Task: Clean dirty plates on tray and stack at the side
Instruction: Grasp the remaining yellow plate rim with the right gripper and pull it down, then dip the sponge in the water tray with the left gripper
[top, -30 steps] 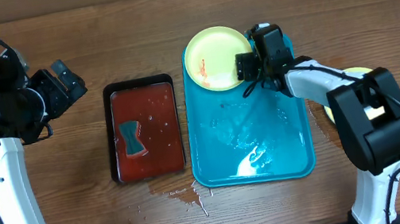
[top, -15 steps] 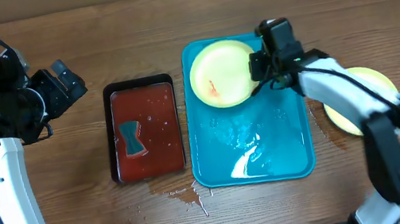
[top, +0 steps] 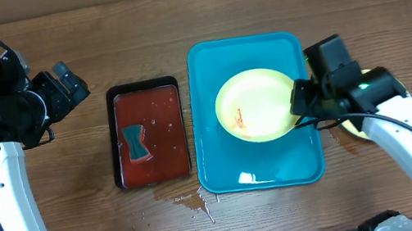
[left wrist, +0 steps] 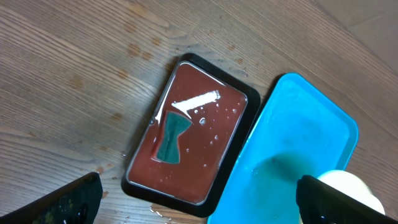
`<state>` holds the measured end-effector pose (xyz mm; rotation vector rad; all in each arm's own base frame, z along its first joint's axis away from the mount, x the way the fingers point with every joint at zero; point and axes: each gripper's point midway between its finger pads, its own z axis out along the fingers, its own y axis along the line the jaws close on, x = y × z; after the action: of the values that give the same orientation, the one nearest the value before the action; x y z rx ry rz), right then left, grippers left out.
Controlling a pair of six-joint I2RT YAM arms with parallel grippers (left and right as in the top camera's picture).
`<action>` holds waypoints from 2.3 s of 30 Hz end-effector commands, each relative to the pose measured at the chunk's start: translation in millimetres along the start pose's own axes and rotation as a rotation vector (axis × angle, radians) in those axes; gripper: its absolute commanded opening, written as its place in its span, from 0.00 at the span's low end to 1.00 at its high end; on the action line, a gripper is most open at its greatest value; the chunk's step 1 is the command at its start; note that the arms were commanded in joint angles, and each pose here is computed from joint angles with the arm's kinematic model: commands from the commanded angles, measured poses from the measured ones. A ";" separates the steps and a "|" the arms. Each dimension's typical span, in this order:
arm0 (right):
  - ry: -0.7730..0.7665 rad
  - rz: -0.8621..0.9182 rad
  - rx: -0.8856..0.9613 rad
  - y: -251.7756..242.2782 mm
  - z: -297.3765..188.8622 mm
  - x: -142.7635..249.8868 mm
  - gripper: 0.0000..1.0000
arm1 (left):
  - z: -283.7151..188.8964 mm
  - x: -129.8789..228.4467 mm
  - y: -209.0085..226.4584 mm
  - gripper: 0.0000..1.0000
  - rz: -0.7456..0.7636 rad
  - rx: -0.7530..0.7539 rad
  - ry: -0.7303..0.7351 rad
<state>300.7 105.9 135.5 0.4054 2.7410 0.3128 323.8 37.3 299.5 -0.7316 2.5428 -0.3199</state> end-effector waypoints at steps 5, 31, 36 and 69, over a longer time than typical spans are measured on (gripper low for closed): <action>-0.010 0.089 -0.042 12.0 79.2 32.3 0.04 | -3.6 -3.1 0.5 1.00 0.003 -0.003 -0.016; -0.178 -0.187 -0.108 27.9 -35.3 6.1 0.42 | 77.5 83.2 -12.6 0.87 0.279 -0.130 0.247; -0.111 -0.224 -0.057 17.7 -13.1 18.0 0.38 | 117.4 104.9 2.8 0.82 0.257 -0.163 0.337; -0.117 -0.201 0.087 -9.6 25.5 -5.8 0.36 | 231.2 136.7 43.1 0.04 0.302 -0.352 0.496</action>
<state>300.3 120.7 107.6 0.0585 2.7116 0.2053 308.2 -19.1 11.0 -0.4183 3.2381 0.0951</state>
